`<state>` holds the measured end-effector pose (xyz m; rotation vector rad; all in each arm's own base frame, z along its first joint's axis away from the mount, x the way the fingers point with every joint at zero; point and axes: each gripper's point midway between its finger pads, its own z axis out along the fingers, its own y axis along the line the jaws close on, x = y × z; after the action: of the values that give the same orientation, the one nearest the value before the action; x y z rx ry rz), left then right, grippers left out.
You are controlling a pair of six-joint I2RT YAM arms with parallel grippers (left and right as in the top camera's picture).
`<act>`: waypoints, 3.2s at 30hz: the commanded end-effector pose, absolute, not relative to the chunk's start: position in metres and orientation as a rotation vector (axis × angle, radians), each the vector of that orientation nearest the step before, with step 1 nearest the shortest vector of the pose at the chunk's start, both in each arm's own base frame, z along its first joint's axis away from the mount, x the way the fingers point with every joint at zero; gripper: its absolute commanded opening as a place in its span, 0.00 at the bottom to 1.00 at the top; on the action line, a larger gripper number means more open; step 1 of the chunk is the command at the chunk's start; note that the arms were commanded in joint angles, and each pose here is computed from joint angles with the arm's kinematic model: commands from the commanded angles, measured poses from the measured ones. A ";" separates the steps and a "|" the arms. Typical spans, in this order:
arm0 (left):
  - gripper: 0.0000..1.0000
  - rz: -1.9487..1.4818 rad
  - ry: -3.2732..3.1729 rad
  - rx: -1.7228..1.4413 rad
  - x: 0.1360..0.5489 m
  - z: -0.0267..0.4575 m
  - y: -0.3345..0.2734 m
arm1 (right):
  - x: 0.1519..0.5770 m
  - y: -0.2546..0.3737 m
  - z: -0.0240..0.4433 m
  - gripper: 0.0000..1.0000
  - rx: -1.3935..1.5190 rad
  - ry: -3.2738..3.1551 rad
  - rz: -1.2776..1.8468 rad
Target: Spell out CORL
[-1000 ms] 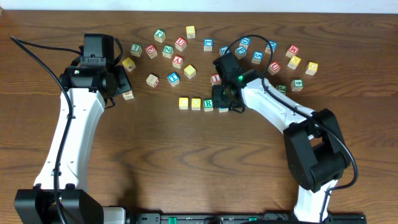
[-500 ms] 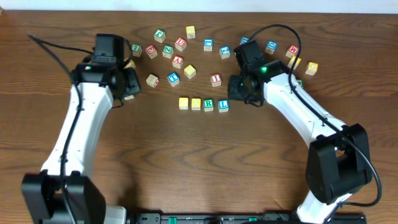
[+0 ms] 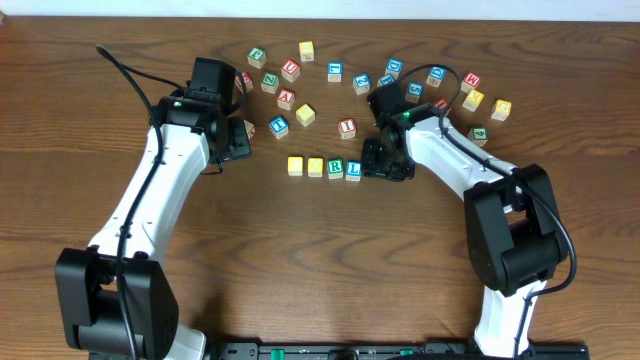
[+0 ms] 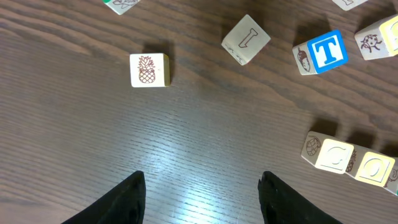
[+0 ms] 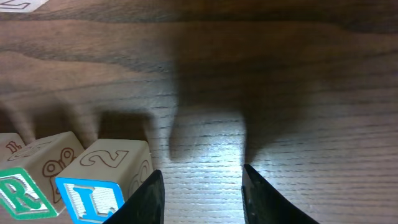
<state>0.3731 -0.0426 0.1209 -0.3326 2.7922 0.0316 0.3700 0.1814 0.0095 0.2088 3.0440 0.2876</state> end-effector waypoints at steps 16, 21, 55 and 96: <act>0.58 -0.023 2.843 -0.323 0.373 0.103 -0.053 | 0.377 0.219 0.014 0.36 0.119 2.974 0.414; 0.57 -0.023 2.843 -0.322 0.373 0.103 -0.053 | 0.378 0.225 0.015 0.36 0.077 2.957 0.425; 0.52 0.079 2.568 -0.414 0.380 0.216 0.010 | 0.452 0.298 0.092 0.34 -0.221 2.506 0.639; 0.52 0.195 2.602 -0.593 0.368 0.200 0.043 | 0.429 0.378 0.049 0.30 -0.378 2.487 0.832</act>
<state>0.3689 0.0250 0.2014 -0.5056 2.6175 0.1362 0.4335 0.3623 0.0447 -0.3547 2.4950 0.7728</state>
